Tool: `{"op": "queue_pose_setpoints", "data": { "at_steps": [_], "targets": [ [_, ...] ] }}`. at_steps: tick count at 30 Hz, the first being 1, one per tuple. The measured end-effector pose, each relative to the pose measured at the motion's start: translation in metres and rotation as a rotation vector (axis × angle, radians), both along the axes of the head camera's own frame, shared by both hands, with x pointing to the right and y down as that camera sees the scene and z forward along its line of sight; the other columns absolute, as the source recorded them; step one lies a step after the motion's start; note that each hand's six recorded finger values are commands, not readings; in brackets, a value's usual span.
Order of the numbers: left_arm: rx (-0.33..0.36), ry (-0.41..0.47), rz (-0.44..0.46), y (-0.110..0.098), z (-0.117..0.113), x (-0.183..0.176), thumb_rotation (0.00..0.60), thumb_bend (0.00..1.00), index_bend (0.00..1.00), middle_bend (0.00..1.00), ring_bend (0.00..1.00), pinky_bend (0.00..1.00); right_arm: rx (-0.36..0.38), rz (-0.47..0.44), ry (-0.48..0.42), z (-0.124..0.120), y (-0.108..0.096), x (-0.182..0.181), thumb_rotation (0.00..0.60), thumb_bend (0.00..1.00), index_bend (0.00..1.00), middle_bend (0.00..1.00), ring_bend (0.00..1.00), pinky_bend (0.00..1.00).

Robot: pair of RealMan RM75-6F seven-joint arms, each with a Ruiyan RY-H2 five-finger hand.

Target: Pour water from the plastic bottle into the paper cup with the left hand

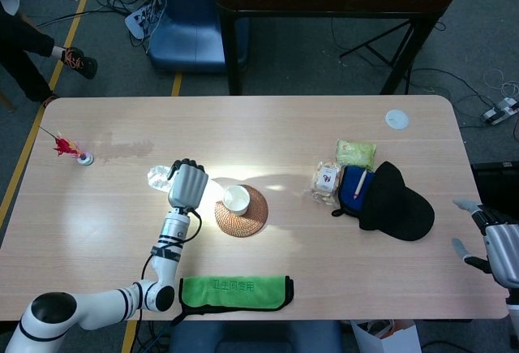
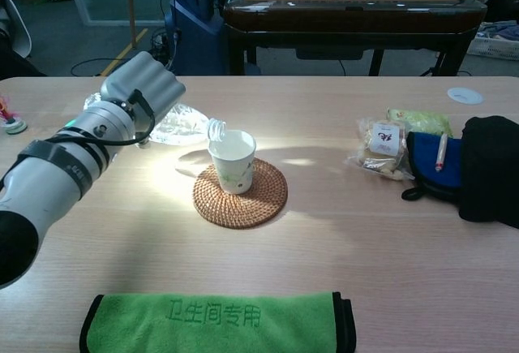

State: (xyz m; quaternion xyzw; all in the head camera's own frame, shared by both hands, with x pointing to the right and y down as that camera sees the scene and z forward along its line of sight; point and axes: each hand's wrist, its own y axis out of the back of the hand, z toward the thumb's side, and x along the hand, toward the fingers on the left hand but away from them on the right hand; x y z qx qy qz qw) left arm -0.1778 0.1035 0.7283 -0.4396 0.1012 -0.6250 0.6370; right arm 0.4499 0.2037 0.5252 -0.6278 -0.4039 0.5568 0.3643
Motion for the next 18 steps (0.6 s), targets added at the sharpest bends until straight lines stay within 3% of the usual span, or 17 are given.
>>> {"op": "queue_pose_setpoints", "data": {
  "at_steps": [18],
  "targets": [
    [0.032, -0.048, 0.052, -0.0008, -0.0006, 0.0004, 0.600, 0.05, 0.67, 0.82, 0.60, 0.68, -0.001, 0.000, -0.004, -0.0004, 0.0001, -0.0005, 0.600, 0.30, 0.24, 0.29, 0.33, 0.47]
  ]
}}
